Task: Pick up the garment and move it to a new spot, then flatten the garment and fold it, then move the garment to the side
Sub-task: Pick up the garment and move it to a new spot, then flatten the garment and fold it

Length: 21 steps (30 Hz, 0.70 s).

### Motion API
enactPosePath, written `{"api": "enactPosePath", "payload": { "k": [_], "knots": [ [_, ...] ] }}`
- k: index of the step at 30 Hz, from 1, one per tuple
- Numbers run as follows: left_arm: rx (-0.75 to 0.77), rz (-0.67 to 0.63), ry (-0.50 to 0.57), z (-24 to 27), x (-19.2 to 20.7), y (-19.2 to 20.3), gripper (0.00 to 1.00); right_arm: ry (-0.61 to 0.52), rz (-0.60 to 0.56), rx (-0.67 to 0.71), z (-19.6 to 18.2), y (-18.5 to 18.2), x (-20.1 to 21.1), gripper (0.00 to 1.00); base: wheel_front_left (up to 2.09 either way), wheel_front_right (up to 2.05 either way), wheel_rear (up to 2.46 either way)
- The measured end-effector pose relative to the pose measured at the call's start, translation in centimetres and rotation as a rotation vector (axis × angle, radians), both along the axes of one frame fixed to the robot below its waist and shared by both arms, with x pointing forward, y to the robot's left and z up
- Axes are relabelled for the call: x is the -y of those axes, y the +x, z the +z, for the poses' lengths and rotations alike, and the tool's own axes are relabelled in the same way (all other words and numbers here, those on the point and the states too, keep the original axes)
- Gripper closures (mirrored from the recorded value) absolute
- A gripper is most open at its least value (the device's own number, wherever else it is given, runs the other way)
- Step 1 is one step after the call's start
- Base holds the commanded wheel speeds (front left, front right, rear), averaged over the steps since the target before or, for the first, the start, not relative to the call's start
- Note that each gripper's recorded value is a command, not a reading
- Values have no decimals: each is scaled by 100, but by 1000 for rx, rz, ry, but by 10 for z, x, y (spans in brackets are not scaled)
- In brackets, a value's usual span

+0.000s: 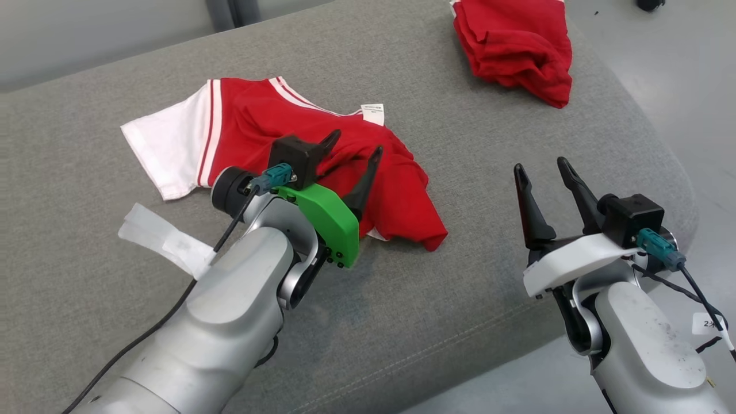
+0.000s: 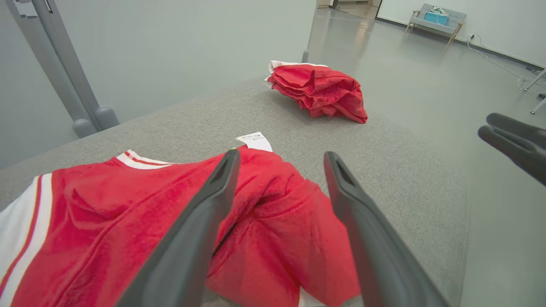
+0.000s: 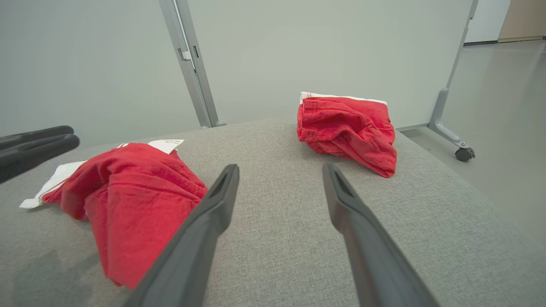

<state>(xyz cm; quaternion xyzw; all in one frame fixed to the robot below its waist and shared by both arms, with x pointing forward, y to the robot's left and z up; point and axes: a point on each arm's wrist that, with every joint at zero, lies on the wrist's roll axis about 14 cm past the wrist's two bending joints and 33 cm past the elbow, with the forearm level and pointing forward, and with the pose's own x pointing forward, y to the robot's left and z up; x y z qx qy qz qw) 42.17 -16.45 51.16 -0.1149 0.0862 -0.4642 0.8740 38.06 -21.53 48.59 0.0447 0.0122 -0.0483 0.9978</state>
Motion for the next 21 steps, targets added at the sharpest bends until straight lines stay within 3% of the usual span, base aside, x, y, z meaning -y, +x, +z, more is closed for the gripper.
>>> {"api": "enactPosePath", "payload": {
  "k": [7,21],
  "knots": [
    [70,111,22,6,-28,16,0,2,53,19,5,9,-16,0,0,0,0],
    [73,320,50,3,-86,35,0,9,119,69,20,16,-38,0,0,0,0]
  ]
}}
